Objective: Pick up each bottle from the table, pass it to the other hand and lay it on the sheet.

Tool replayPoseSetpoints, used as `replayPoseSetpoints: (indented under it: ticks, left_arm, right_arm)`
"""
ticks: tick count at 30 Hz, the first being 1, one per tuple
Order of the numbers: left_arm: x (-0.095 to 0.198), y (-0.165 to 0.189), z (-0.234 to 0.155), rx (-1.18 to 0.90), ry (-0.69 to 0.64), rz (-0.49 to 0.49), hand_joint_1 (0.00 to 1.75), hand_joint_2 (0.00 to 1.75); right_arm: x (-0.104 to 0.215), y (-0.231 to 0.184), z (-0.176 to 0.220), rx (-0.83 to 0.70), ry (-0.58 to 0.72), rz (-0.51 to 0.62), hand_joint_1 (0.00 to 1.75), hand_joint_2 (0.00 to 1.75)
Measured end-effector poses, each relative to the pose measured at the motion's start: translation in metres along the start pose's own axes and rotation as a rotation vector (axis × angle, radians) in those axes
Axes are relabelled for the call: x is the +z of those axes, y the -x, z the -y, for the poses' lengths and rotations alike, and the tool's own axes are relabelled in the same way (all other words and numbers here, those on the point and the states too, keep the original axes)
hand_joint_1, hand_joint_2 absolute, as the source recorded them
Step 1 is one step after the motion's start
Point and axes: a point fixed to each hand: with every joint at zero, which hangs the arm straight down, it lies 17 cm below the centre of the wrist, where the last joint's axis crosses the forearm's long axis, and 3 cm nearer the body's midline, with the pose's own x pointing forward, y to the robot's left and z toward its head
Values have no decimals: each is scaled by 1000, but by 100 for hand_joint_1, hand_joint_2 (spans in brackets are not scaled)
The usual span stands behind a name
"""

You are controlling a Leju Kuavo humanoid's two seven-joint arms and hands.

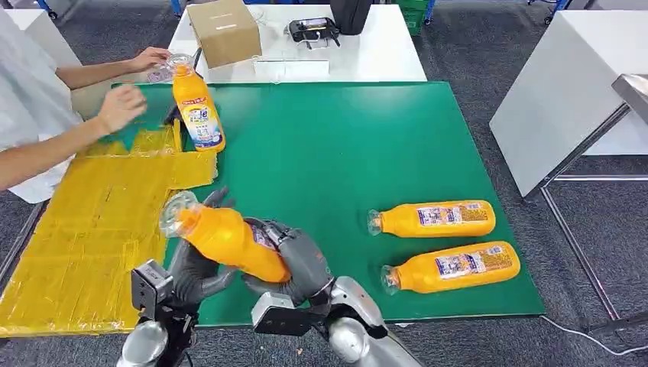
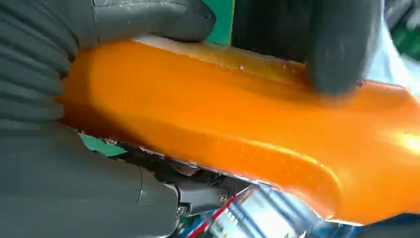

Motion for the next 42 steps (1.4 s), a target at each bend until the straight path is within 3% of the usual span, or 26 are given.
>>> replayPoseSetpoints:
  ticks: [5,17,18,19,25,26,27,28,32,33,42]
  left_arm:
    - [1,-1,3,14,11,4,0,175]
    - [5,0,1,34,9,4,0,175]
    - [5,0,1,36,10,5,10,175]
    - [6,0,2,37,10,6,175,175]
    - [7,1,-3,-24,-22,18,175,175]
    - [6,0,-6,-55,-40,22,175,175]
    - [6,1,-10,-92,-60,23,175,175]
    - [5,1,-13,-129,-76,24,175,175]
    - [-4,-2,-20,-213,-119,36,175,175]
    - [-7,-4,-22,-221,-122,41,175,175]
    - [-23,-9,-23,-220,-134,61,175,175]
  right_arm:
    - [-9,-6,-25,42,-81,34,175,175]
    - [-15,-3,-35,62,-132,38,175,175]
    - [-15,-3,-36,61,-133,37,175,175]
    - [-15,-2,-36,61,-134,36,175,175]
    - [-14,1,-35,69,-121,26,175,175]
    - [-14,1,-34,73,-111,24,166,175]
    - [-14,2,-32,77,-99,22,126,175]
    - [-13,1,-30,81,-86,23,37,175]
    - [-9,-3,-18,89,-23,25,37,175]
    - [-9,-4,-16,90,-16,28,2,175]
    - [-5,-13,10,109,99,41,0,175]
